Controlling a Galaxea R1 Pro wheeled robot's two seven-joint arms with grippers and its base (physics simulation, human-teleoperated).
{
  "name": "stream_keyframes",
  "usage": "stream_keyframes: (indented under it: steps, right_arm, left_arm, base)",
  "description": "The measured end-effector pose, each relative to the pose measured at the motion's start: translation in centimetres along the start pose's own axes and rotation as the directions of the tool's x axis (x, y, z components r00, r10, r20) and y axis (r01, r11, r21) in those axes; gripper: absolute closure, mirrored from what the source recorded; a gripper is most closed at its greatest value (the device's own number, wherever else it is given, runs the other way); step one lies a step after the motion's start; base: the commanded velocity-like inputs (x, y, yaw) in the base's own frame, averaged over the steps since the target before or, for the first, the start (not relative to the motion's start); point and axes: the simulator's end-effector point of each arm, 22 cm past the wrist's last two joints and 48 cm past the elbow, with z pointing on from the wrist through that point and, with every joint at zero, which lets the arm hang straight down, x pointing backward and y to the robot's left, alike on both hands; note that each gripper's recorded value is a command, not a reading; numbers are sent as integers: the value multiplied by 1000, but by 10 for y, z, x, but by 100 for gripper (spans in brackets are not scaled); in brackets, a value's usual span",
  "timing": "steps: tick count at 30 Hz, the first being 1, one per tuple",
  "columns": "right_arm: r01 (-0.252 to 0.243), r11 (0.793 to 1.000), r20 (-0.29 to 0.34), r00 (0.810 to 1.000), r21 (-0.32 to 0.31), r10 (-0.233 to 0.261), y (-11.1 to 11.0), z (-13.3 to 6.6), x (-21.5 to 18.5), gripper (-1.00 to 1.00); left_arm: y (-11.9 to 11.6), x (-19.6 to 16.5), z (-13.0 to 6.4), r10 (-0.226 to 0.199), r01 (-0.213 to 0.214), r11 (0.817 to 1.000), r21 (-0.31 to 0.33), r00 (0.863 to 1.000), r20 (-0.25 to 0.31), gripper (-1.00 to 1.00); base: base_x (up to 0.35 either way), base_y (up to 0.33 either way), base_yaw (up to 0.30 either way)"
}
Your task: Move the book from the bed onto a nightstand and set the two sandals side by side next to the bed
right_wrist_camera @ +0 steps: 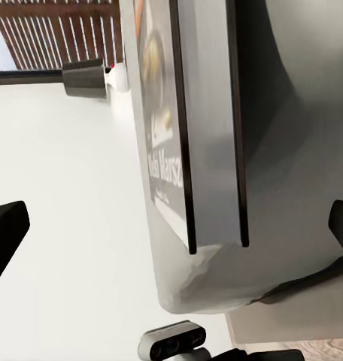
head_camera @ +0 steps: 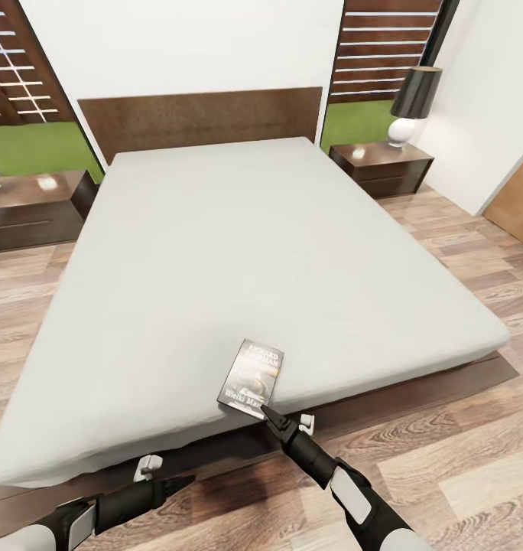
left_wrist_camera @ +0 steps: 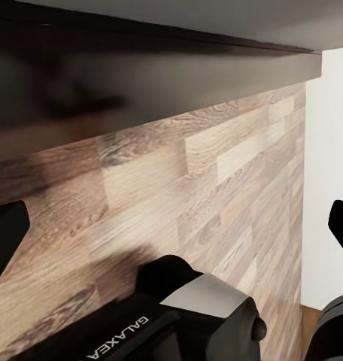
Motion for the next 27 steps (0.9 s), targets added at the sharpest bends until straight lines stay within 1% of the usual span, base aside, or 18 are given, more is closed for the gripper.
stream_keyframes:
  steps: [3,10,27]
  right_arm:
    - [0,1000,0,1000,0,0,0,0,0,-100]
    - [0,1000,1,1000,0,0,0,0,0,-100]
    - [0,1000,1,1000,0,0,0,0,0,-100]
  left_arm:
    - [0,0,0,0,0,1000,1,1000,0,-100]
    - [0,0,0,-1,1,1000,0,1000,0,-100]
    - [0,0,0,0,0,1000,0,1000,0,-100]
  base:
    - [0,13,0]
    - [54,117,0]
    - [1,3,0]
